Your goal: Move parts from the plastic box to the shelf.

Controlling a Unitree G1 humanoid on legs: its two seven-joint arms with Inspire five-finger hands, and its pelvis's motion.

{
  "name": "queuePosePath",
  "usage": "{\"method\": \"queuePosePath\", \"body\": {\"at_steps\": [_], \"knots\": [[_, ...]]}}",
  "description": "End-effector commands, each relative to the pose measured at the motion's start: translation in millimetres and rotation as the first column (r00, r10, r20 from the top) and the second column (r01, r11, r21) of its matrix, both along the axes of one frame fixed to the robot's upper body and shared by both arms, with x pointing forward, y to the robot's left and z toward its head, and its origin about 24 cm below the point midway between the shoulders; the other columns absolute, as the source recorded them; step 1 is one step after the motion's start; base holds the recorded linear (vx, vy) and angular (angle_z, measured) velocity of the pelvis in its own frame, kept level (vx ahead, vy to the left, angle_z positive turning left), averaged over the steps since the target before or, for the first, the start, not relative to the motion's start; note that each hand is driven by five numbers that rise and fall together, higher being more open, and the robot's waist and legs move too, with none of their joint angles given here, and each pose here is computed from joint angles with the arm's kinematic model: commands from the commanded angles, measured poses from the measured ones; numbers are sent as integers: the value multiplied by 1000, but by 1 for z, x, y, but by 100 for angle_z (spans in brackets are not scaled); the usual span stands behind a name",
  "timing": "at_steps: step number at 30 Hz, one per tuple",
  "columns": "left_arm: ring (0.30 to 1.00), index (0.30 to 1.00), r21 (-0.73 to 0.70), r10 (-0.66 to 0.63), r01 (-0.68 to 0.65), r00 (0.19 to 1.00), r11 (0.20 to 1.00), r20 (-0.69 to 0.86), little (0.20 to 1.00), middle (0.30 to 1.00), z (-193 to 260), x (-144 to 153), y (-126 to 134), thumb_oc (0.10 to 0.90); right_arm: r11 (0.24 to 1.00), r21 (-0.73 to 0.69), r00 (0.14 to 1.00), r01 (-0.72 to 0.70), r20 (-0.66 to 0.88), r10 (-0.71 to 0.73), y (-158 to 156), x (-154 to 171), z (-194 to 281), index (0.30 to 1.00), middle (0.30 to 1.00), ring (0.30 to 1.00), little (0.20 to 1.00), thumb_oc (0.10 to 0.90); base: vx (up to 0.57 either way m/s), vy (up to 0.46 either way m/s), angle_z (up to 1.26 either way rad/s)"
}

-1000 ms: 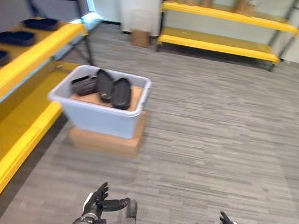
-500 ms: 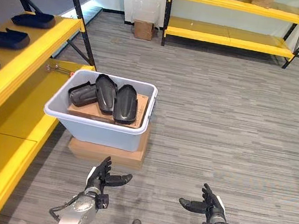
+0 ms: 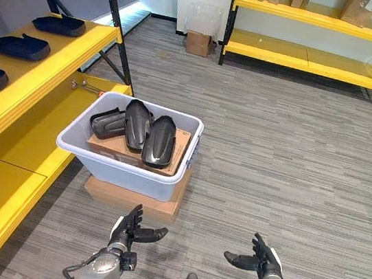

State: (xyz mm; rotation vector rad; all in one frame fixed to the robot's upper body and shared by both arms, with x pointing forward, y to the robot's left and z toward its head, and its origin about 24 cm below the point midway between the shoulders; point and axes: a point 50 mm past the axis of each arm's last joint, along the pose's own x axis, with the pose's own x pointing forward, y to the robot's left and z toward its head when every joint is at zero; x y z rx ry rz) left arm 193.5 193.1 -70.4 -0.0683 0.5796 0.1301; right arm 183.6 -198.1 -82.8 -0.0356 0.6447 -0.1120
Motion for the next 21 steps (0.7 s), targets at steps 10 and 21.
{"method": "queuePosePath", "body": {"at_steps": [10,21], "knots": [[1000,1000,-13,5,-2,980,1000,200,1000,1000,34,25,3,900,998,-52,993,34,114,-28,-26,7,21,1000,1000,1000,1000,900,-17,-23,-7],[1000,1000,50,-87,78,968,996,235,1000,1000,44,35,1,900,992,-14,987,122,102,-120,-29,-5,18,1000,1000,1000,1000,900,247,491,-28]]}}
